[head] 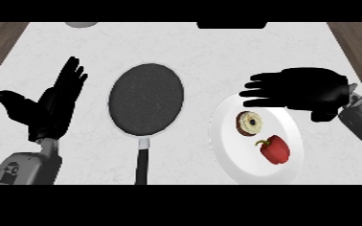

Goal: Pick the cupcake from the plate and place it in the pan

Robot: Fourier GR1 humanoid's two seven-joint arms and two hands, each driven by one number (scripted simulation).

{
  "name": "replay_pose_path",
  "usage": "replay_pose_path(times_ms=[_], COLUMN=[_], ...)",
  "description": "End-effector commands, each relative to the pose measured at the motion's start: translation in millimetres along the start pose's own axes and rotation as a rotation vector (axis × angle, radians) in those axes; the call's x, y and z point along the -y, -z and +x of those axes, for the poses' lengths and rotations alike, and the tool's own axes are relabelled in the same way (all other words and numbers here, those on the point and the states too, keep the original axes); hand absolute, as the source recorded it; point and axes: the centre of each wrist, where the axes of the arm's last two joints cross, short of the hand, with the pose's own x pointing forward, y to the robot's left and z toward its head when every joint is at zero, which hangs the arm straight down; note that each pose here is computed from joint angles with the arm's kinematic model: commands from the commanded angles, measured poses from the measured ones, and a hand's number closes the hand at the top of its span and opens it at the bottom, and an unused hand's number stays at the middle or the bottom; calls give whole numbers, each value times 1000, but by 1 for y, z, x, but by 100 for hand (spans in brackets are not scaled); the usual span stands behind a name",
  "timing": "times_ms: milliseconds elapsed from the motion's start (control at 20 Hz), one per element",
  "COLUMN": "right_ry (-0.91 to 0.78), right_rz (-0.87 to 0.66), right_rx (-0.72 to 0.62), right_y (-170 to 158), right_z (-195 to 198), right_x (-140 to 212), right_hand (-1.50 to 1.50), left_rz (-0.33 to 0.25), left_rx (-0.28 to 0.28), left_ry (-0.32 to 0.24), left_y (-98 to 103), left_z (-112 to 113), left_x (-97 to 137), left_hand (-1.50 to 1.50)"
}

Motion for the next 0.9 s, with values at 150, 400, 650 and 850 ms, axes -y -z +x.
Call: replay_pose_path(times_ms=[150, 400, 650, 850], right_ry=[-21, -18, -19, -24], right_rz=[-7, 8, 33, 43], right_rx=[5, 21, -59, -83], right_y=[14, 10, 15, 50], right_z=[7, 46, 33, 24], right_x=[11, -2, -8, -11], right_hand=[-150, -150, -150, -150], left_rz=[3, 18, 12, -13], left_rx=[20, 3, -7, -2], left_ry=[2, -1, -2, 7], left_y=[7, -2, -1, -7], left_z=[6, 5, 9, 2], left_x=[16, 11, -14, -9], left_hand=[0, 0, 0, 0])
